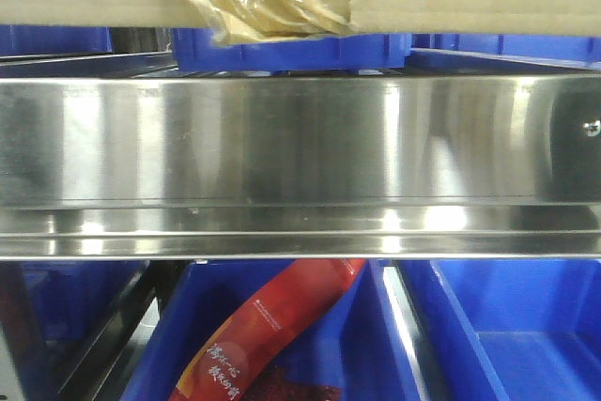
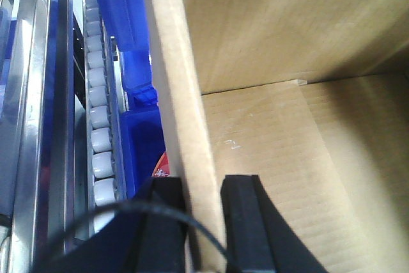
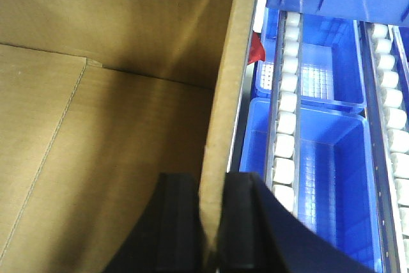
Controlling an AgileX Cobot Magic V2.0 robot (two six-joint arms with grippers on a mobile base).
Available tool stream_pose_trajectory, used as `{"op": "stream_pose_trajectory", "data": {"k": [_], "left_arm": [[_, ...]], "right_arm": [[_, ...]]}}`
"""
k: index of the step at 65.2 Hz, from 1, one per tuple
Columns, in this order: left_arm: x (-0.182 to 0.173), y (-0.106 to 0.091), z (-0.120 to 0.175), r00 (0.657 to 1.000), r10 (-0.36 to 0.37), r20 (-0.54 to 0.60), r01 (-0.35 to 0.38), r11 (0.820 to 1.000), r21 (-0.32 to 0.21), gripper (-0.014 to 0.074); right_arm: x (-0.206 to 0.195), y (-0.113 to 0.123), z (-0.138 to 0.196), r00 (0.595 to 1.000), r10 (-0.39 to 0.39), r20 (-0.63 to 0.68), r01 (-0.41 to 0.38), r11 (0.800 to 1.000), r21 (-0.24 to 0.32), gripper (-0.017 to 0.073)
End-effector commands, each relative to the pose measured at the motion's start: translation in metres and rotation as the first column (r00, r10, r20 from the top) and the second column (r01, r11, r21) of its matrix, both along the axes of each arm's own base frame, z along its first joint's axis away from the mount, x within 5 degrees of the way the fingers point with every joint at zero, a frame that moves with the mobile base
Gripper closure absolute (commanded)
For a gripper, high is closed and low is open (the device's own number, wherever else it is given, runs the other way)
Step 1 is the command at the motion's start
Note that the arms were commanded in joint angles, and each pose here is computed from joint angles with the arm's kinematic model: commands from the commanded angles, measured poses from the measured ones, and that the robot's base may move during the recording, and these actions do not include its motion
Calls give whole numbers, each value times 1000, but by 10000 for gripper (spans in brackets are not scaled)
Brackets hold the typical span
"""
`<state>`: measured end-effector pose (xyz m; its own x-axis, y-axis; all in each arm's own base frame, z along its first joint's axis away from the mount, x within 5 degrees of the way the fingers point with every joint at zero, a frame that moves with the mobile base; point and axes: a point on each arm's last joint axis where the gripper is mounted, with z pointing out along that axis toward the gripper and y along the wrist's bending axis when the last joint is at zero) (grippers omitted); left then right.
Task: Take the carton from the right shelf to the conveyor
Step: 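Lift the carton off the shelf with both grippers, then hold the carton in both grippers while the base drives to the conveyor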
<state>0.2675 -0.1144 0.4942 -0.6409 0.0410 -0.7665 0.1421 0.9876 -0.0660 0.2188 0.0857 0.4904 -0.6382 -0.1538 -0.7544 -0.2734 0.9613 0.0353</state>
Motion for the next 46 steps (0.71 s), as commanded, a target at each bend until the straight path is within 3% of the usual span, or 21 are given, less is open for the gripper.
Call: {"op": "stream_pose_trajectory", "data": {"k": [1, 46], "left_arm": [[-4, -1, 10, 998, -21, 62, 23, 999, -23, 610], [-4, -1, 9, 998, -21, 60, 23, 1000, -22, 610]], "right_arm": [[2, -2, 2, 999, -3, 34, 4, 1000, -26, 629], [2, -2, 2, 999, -3, 34, 4, 1000, -26, 629]]}}
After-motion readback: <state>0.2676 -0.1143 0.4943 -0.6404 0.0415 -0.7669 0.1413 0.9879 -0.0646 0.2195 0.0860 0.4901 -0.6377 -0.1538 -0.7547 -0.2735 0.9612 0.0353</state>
